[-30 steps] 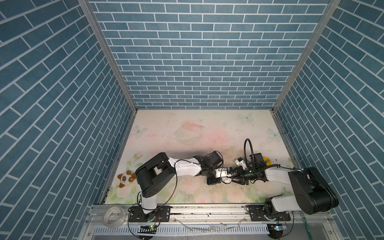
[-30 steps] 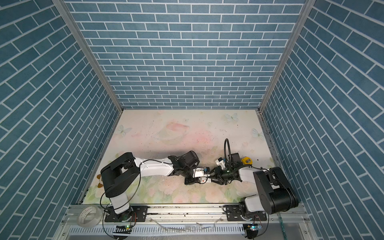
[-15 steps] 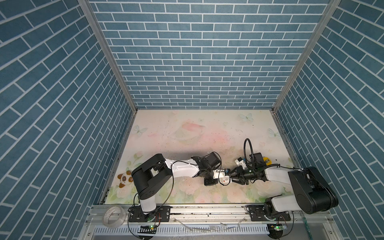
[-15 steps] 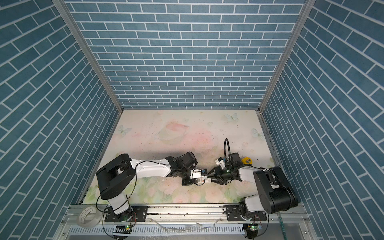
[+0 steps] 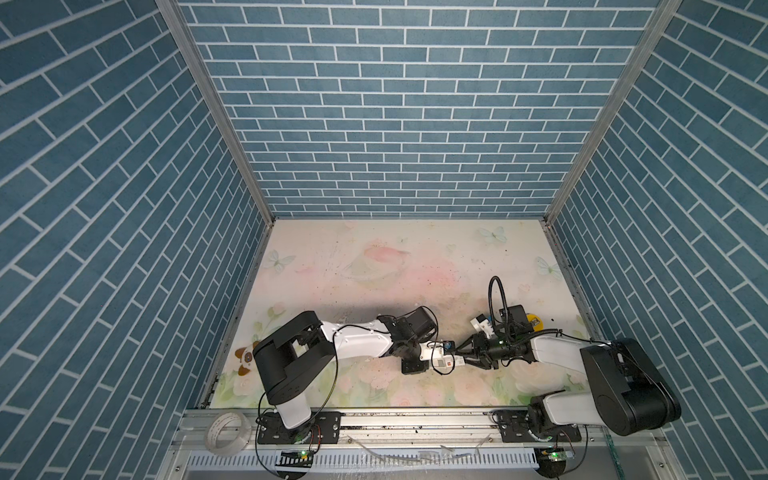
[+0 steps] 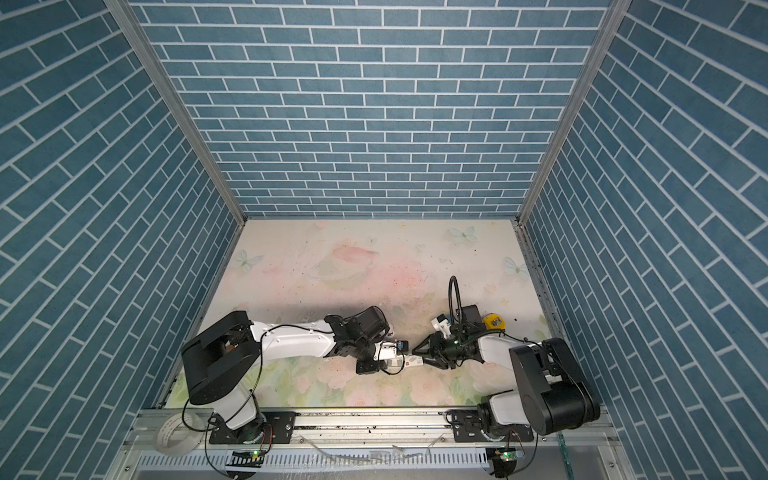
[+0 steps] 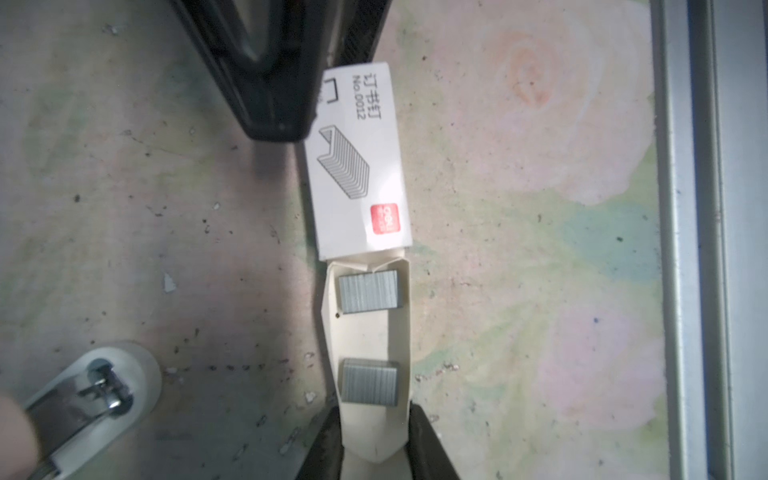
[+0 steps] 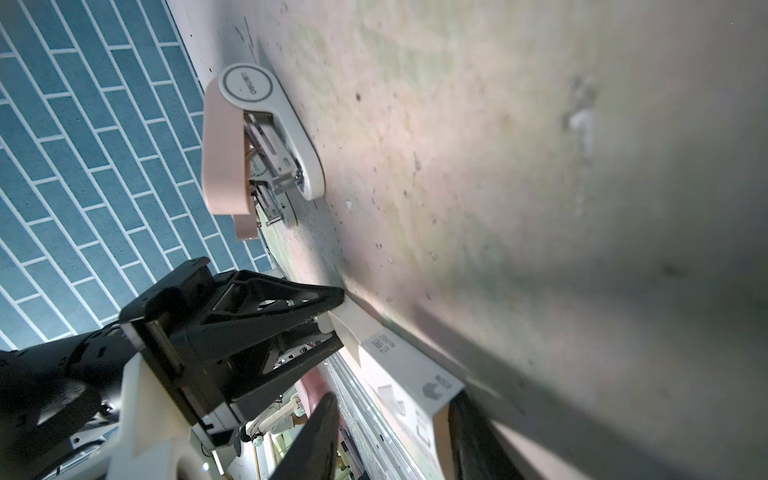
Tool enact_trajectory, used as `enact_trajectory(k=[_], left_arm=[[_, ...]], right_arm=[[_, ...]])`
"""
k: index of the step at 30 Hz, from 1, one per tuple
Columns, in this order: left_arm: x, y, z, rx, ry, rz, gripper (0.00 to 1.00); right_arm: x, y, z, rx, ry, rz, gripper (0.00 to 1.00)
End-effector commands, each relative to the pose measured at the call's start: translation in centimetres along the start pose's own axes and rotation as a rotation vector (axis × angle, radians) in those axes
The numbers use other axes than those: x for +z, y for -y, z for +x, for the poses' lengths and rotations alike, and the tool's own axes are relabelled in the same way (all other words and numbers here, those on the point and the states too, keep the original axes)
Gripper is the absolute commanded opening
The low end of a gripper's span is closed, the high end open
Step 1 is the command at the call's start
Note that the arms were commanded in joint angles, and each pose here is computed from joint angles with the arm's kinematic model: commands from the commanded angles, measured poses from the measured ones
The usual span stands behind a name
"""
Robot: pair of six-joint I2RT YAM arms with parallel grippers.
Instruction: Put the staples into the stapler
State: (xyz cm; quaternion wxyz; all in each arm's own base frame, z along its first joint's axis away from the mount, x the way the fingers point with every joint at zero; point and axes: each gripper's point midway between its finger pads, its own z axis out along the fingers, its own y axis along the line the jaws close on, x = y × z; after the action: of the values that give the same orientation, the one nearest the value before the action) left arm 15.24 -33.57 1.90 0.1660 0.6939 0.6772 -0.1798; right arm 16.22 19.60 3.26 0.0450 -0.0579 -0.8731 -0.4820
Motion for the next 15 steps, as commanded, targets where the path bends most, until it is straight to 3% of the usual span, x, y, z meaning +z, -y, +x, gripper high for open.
enact_trajectory(k=[1,11,15], left_arm=[[0.0,0.8,2.2,-0.007,-0.072,0.02,0.28],[-0.1,0.4,2.0,-0.007,-0.06,-0.003,0.47],[-0.4,0.4,1.8,-0.002,-0.056,-0.008,0.49]], right_arm=[[-0.1,1.8,-0.2,0.001,0.032,0.099,0.47],[-1.0,1.2,-0.8,-0.027,0.083,0.133,0.53],[-1.5,0.8,-1.0,-0.044,0.103,0.142,0.56]])
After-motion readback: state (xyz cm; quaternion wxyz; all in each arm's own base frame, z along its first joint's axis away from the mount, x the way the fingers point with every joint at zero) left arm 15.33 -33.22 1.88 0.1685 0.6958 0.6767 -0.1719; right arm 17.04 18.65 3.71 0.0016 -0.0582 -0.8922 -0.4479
